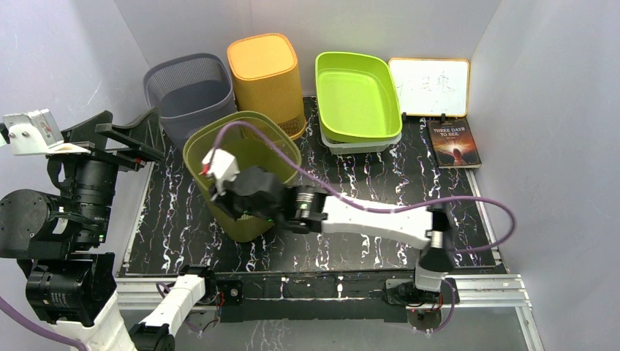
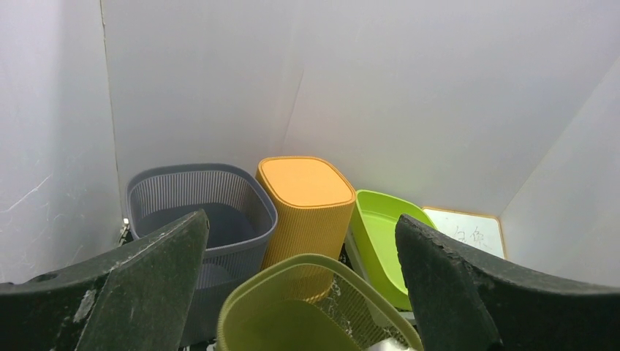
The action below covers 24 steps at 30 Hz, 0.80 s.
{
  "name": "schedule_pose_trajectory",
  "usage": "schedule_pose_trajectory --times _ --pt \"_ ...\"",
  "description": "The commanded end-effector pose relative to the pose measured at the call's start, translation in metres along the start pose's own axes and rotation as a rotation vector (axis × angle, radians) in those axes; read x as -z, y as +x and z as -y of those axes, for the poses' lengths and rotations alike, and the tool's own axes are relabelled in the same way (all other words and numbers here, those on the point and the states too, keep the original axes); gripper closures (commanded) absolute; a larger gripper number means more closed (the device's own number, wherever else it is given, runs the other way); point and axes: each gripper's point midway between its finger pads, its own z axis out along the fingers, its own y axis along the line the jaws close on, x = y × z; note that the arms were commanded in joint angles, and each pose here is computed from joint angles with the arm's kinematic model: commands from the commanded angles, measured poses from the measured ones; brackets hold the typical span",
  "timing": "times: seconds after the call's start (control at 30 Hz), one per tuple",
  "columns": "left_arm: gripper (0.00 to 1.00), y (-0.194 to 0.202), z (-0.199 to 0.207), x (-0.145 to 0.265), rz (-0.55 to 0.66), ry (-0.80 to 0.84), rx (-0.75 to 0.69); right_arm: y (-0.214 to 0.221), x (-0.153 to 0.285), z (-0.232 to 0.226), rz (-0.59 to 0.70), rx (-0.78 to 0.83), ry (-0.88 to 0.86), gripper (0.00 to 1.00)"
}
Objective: Turn the large container upside down
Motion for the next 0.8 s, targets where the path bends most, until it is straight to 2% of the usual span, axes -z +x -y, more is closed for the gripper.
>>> schedule_pose_trajectory --times 0.0,0.17,0.33,0.53,0.77 --pt "0.02 -0.018 0.004 0.003 0.050 0.010 0.005 -0.147 0.102 0.017 0.549 -0.369 -0.135 1.00" --pt "0.02 -0.024 0.008 0.004 0.055 0.023 0.013 -0.148 0.155 0.062 0.770 -0.586 -0.108 1.00" --pt "0.02 -0.028 0.011 0.007 0.061 0.036 0.015 -0.113 0.178 0.095 0.872 -0.742 -0.050 1.00" --pt "0.02 -0.025 0.012 0.006 0.050 0.041 0.016 -0.057 0.186 0.130 0.864 -0.876 0.099 1.00" --pt "0.02 -0.013 0.011 0.001 0.019 0.043 0.017 0.018 0.179 0.153 0.782 -1.015 0.160 1.00"
